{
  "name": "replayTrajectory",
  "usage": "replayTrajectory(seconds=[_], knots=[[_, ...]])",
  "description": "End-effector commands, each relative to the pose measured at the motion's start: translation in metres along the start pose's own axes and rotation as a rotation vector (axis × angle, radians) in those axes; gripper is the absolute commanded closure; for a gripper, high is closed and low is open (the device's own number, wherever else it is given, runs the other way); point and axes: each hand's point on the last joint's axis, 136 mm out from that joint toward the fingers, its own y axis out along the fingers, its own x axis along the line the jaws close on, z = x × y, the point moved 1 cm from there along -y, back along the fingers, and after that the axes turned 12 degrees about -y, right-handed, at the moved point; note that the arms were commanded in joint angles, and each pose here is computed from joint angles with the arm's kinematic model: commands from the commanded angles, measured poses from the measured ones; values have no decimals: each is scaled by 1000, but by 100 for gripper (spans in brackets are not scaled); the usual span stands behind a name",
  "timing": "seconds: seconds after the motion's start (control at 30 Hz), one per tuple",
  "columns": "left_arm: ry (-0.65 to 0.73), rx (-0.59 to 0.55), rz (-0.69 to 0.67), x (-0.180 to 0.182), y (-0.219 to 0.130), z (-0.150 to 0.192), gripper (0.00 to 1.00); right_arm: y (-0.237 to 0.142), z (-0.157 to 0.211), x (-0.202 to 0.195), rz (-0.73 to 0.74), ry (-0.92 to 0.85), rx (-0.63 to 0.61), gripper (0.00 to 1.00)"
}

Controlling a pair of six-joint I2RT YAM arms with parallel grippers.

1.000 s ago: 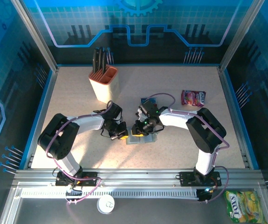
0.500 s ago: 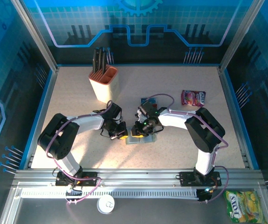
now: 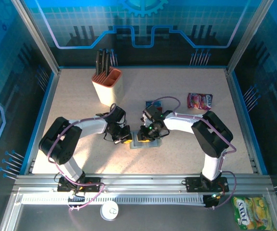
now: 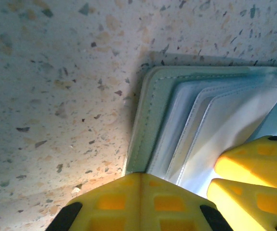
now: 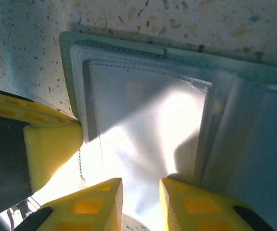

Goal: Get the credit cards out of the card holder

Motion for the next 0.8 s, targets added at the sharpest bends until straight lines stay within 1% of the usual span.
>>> replayTrajectory(seconds=[0.0, 0.27, 0.47, 0.57, 0.77], knots=[[-17, 24, -47, 17, 4, 3, 100, -8, 8, -7, 48, -2, 9, 71], [-18, 20, -47, 15, 2, 2, 100, -6, 9, -11, 29, 0, 11, 71], [-9, -28, -13, 4, -10, -2, 100, -3, 9, -13, -18, 9, -1, 72], [1, -51, 20, -5, -19, -2, 98, -2, 9, -13, -45, 14, -12, 72], [24, -80, 82, -24, -35, -3, 90, -1, 8, -15, -111, 31, -34, 73]])
